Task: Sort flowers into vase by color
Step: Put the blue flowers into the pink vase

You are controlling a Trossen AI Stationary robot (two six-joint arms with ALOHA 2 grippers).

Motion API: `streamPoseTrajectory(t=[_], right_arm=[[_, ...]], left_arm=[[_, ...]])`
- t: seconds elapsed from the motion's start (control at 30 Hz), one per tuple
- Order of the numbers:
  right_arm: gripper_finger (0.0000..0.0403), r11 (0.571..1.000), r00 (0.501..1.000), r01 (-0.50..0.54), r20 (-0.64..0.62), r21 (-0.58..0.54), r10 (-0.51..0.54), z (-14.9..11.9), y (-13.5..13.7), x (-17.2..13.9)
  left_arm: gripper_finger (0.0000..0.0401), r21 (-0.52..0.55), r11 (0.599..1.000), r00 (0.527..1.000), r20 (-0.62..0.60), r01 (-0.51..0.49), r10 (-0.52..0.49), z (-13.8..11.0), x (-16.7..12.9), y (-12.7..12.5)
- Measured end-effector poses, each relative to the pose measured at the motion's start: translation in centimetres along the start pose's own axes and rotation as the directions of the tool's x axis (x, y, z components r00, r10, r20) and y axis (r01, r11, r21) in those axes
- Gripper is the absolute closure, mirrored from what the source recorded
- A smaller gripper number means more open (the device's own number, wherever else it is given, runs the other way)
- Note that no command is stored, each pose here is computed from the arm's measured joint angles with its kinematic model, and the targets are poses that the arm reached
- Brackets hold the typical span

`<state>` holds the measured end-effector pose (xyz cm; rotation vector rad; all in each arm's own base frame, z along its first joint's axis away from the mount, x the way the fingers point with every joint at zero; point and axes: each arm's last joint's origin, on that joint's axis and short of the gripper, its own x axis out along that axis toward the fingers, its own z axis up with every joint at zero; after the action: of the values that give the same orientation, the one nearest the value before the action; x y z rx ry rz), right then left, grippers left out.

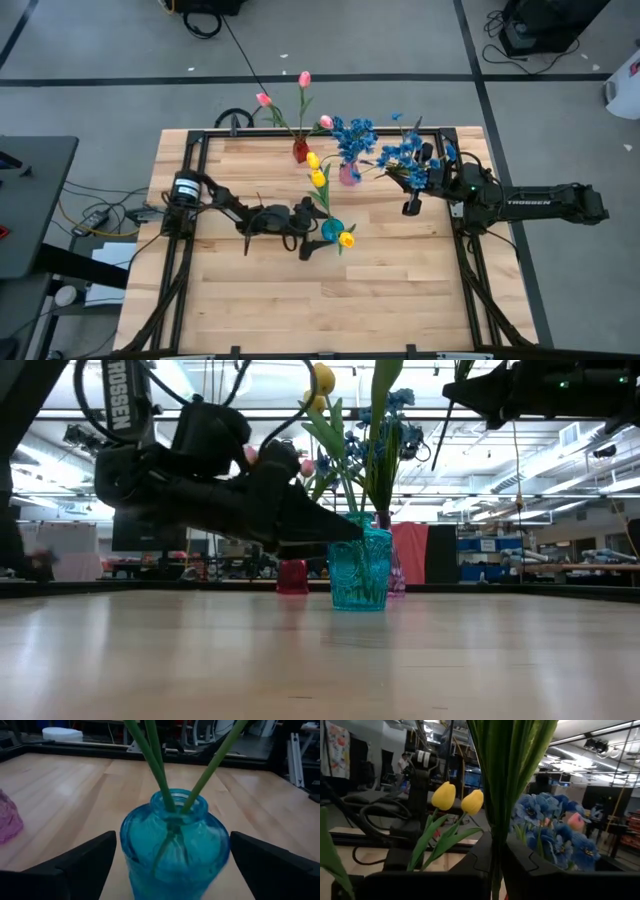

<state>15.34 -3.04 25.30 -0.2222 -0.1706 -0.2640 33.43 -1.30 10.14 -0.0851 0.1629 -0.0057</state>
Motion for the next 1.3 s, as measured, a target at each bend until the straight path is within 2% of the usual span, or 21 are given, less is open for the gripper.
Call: streamPoseTrajectory(t=[0.2, 0.4, 0.6, 0.73, 0.87, 1.0, 1.17, 1.3], right_arm=[[0.0367, 1.000, 1.000, -0.009, 0.002, 0.003, 0.009, 0.0, 0.0, 0.0], [0.0367, 1.000, 1.000, -0.008, 0.009, 0.003, 0.008, 0.1, 0.0, 0.0], [0.0367, 1.000, 1.000, -0.008, 0.009, 0.003, 0.008, 0.1, 0.0, 0.0], [0.0367, 1.000, 1.000, -0.008, 0.009, 0.008, 0.008, 0.1, 0.0, 0.0], [0.0367, 1.000, 1.000, -0.008, 0.009, 0.018, 0.008, 0.1, 0.0, 0.0], [0.0367, 1.000, 1.000, -0.008, 0.009, 0.019, 0.008, 0.1, 0.0, 0.0], [0.0367, 1.000, 1.000, -0.008, 0.009, 0.018, 0.008, 0.1, 0.0, 0.0], [0.0367, 1.000, 1.000, -0.007, 0.009, 0.018, 0.007, 0.1, 0.0, 0.0]], left_arm=[[0.0005, 0.036, 0.999, 1.000, 0.009, 0.001, -0.002, 0.1, 1.4, -0.1], [0.0012, 0.062, 0.998, 1.000, 0.004, -0.009, 0.009, 0.2, 1.7, 0.0], [0.0068, 0.061, 0.998, 0.999, -0.023, -0.030, 0.032, -0.1, 1.6, 0.7], [0.0070, 0.051, 0.997, 0.998, -0.023, -0.054, 0.055, -0.4, 1.0, 1.5], [0.0070, -0.008, 0.996, 0.996, 0.021, -0.086, 0.086, -1.0, -0.7, 2.5], [0.0064, -0.045, 0.984, 0.982, 0.070, -0.171, 0.174, -1.8, -3.5, 3.4], [0.0063, 0.010, 0.932, 0.931, 0.048, -0.362, 0.361, -2.2, -7.5, 3.8], [0.0062, 0.002, 0.889, 0.888, 0.052, -0.458, 0.457, -1.6, -10.2, 4.0]])
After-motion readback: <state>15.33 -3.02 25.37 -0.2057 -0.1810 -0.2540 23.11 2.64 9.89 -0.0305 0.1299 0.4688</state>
